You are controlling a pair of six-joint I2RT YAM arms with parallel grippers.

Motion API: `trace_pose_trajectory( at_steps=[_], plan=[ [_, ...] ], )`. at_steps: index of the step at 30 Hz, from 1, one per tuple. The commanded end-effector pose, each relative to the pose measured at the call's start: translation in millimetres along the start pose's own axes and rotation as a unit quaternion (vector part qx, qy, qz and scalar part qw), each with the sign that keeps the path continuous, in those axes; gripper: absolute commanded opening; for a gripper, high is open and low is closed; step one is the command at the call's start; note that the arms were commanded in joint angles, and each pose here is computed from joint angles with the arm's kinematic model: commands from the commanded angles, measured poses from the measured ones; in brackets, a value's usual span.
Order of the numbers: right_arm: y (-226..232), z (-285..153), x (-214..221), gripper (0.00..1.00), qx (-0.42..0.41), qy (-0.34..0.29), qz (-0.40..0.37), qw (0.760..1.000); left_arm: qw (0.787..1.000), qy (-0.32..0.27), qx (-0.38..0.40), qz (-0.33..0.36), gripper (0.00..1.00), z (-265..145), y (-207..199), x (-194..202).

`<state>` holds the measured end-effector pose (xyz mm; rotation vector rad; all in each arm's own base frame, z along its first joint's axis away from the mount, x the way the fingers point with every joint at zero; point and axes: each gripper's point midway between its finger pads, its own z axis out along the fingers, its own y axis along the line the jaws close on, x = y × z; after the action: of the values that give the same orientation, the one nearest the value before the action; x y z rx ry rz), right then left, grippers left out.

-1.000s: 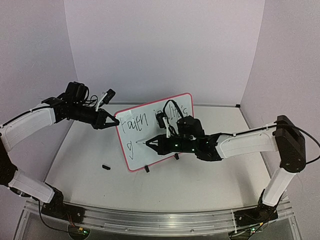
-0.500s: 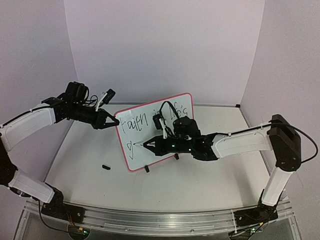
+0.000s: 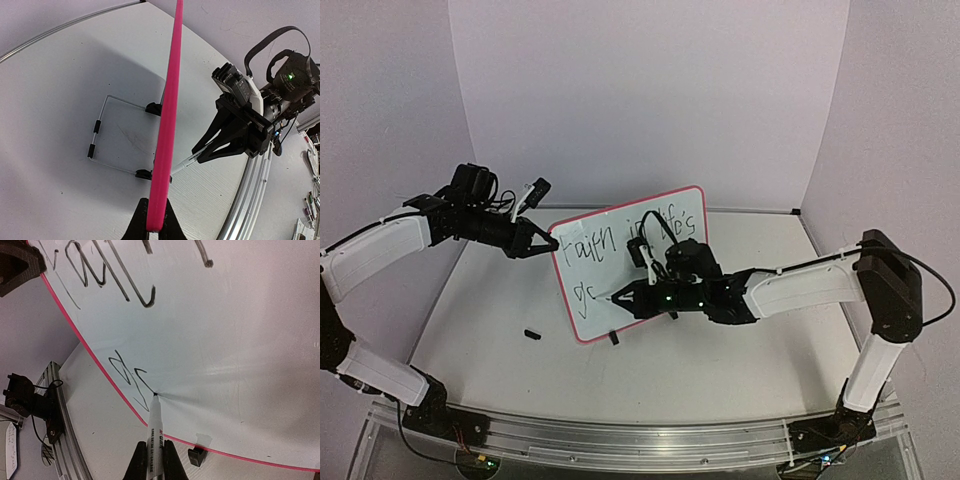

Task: Write a sentence on the whiteboard

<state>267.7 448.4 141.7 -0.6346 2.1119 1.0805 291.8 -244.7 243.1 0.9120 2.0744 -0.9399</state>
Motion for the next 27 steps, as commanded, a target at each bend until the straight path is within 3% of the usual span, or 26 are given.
trace_pose_trajectory(
  at_steps=[1, 18, 27],
  plan=[
    [10, -15, -39, 0.00, 0.008, -0.053, -0.021, 0.998, 1.000, 0.020, -0.021, -0.006, 0.00, 7, 11, 13],
    [42, -40, -65, 0.00, -0.045, -0.086, -0.033, 0.995, 1.000, 0.021, -0.021, -0.007, 0.00, 8, 12, 14],
    [17, -39, -54, 0.00, -0.023, -0.074, -0.014, 0.997, 1.000, 0.021, -0.018, -0.008, 0.00, 8, 11, 14]
  ],
)
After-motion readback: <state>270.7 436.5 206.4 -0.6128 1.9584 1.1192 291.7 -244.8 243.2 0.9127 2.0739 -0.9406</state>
